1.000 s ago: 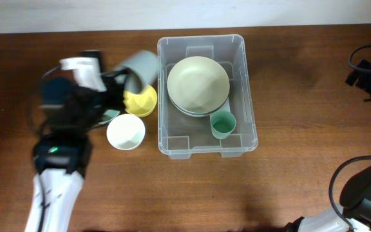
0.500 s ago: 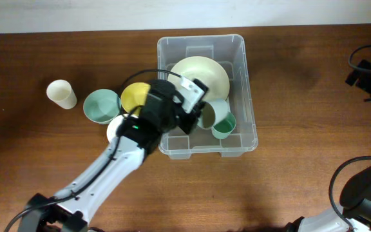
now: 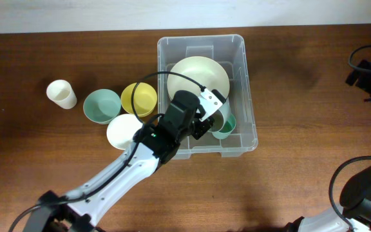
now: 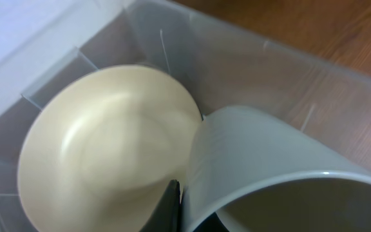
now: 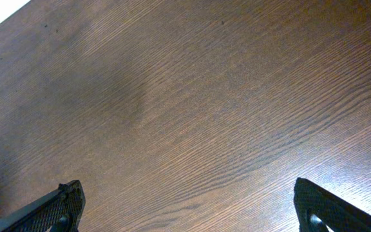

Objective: Pack container
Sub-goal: 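Lower the grey cup into the mint cup in the container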

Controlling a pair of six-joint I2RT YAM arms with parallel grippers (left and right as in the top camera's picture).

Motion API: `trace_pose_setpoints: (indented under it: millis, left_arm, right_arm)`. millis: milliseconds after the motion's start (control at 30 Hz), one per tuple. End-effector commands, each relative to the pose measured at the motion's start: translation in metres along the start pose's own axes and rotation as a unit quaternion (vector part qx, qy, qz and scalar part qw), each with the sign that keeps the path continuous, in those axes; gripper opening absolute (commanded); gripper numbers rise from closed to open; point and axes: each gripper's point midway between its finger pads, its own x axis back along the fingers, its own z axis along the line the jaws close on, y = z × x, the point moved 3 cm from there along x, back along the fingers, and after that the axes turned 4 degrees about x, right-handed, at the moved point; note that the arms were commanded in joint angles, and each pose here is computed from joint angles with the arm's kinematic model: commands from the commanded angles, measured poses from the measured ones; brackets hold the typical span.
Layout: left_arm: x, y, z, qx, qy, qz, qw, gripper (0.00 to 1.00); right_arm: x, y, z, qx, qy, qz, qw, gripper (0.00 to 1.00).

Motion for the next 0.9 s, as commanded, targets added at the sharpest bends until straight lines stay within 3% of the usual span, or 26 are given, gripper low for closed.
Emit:
trace_pose_setpoints:
  millis: [0, 267, 300, 333, 433, 733, 867]
  left_arm:
    - [-0.012, -0.003, 0.000, -0.011, 0.007, 0.011, 1.000, 0.01]
    - [-0.016, -0.003, -0.006, -0.016, 0.001, 0.010, 1.000, 0.02]
    - [-0.016, -0.002, -0.006, -0.016, 0.002, 0.007, 1.000, 0.17]
    - [-0.016, -0.001, -0.006, -0.016, 0.002, 0.006, 1.000, 0.24]
    - [-0.015, 0.005, -0.005, -0.015, 0.004, -0.004, 1.000, 0.74]
    - [-0.003, 0.050, 0.008, -0.008, 0.017, -0.047, 0.999, 0.82]
    - [0.005, 0.060, 0.043, 0.044, 0.078, -0.048, 0.995, 0.85]
  right_arm:
    - [0.014, 0.008, 0.000, 0.000, -0.005, -0.021, 1.000, 0.99]
    - [0.014, 0.008, 0.000, 0.000, -0.005, -0.020, 1.000, 0.99]
    - [0.014, 0.008, 0.000, 0.000, -0.005, -0.020, 1.000, 0.99]
    - [0.014, 0.008, 0.000, 0.000, -0.005, -0.021, 1.000, 0.99]
    - [0.014, 0.008, 0.000, 0.000, -0.005, -0.020, 1.000, 0.99]
    - [0.014, 0.008, 0.000, 0.000, -0.005, -0.020, 1.000, 0.99]
    - [0.014, 0.008, 0.000, 0.000, -0.005, -0.021, 1.000, 0.99]
